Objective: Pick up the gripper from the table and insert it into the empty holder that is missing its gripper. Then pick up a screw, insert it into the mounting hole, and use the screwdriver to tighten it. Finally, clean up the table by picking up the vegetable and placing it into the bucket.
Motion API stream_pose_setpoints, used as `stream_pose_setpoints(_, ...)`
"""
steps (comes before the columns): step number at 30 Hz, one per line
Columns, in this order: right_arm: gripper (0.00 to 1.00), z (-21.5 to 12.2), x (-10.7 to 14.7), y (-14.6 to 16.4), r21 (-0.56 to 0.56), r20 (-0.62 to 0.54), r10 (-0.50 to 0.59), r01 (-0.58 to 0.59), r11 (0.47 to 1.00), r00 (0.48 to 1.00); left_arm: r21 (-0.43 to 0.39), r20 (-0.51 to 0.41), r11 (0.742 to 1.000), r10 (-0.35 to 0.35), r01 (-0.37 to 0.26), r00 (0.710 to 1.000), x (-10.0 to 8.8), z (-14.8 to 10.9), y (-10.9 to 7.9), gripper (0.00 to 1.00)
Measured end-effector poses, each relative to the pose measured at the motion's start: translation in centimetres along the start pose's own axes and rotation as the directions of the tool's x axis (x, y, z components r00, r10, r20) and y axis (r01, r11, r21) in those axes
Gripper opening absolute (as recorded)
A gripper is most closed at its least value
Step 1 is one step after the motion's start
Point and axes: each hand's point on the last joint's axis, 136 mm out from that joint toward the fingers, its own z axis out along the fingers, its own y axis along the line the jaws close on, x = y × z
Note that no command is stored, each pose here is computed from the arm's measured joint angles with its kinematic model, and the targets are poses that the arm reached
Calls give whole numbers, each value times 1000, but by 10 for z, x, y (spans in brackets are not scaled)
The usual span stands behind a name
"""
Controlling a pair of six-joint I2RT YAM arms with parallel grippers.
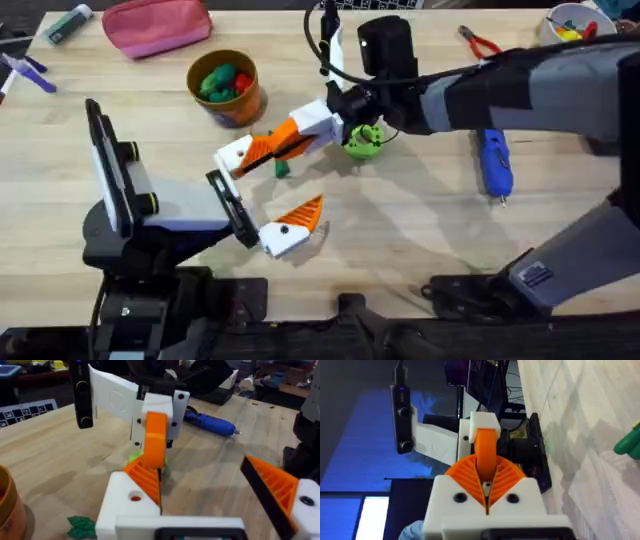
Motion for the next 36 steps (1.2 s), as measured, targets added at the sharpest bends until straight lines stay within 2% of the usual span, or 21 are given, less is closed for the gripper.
stream_pose_setpoints(24,30,0,0,0,0,0,1,-1,1000,1000,0,0,1000,1,-1,1000,0,0,0,986)
stream_pose_setpoints(25,100,0,0,0,0,0,3,-3,1000,1000,-1,0,1000,1,-1,1000,0,0,0,986)
stream_pose_setpoints(31,920,-1,-7,-5,26,35,0,-1,1000,999,34,-2,999,-1,1,1000,0,0,-6,985)
stream_pose_setpoints(33,979,-1,-8,-5,29,40,-3,2,1000,999,35,-2,999,-1,1,1000,0,0,-6,985)
stream_pose_setpoints(36,988,-1,-8,-6,33,45,-3,1,999,999,37,-2,999,-1,1,1000,0,0,-7,985)
